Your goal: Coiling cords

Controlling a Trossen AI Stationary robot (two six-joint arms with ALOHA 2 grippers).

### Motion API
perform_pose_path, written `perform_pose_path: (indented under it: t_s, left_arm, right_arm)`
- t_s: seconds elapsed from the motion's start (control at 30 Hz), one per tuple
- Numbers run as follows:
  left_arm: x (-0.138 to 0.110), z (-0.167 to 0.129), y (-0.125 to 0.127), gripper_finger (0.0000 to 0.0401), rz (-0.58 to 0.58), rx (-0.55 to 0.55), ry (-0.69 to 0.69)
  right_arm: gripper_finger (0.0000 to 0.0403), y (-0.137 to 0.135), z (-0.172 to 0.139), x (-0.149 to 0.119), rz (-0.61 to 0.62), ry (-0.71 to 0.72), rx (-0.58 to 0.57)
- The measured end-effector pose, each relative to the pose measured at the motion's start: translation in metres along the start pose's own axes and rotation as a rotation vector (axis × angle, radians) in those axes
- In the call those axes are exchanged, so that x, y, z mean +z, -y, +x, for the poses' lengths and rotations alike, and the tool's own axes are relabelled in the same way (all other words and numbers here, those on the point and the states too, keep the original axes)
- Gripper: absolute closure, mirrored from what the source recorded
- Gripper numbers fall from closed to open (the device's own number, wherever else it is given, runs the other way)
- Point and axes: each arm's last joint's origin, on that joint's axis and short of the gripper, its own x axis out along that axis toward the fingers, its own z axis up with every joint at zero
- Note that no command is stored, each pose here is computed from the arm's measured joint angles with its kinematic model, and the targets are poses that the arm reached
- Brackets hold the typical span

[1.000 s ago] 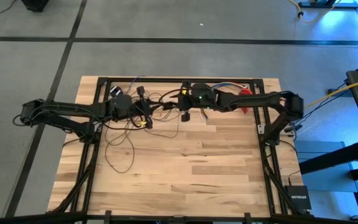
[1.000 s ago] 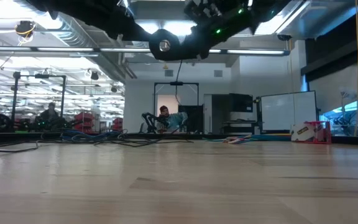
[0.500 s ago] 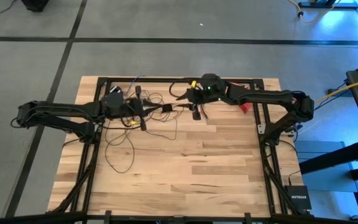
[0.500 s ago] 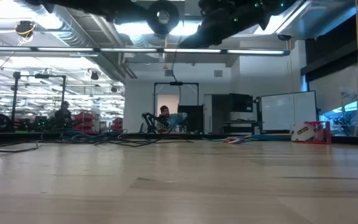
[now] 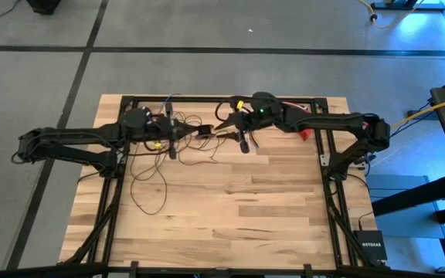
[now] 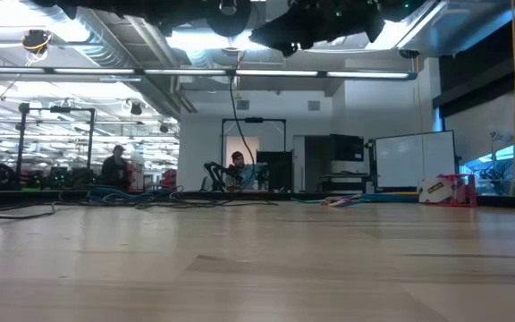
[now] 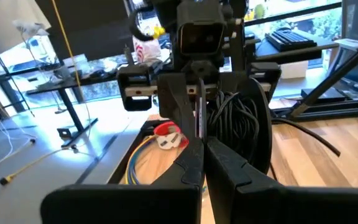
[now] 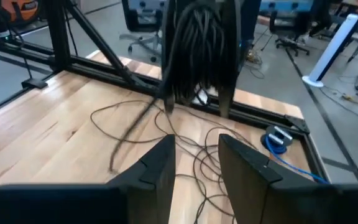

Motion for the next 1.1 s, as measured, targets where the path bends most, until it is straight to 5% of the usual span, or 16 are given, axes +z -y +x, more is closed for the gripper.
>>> perform_pose_path:
  t_s: [0.23,0.83,1.1]
  left_arm:
    - [-0.005,0.012,0.002,0.0401,-0.022,-0.048,0.015]
    - [-0.008,0.016,0.003,0.0401,-0.021,-0.053,-0.004]
    - [-0.008,0.015,0.003,0.0401,-0.017,-0.051,-0.001]
  right_arm:
    - [0.0276,0.000,0.011,-0.003,-0.017,0.006,-0.081]
    - [0.0278,0.002,0.022,-0.007,-0.030,0.061,-0.081]
    - [0.0371,0.002,0.022,-0.006,-0.042,0.076,-0.064]
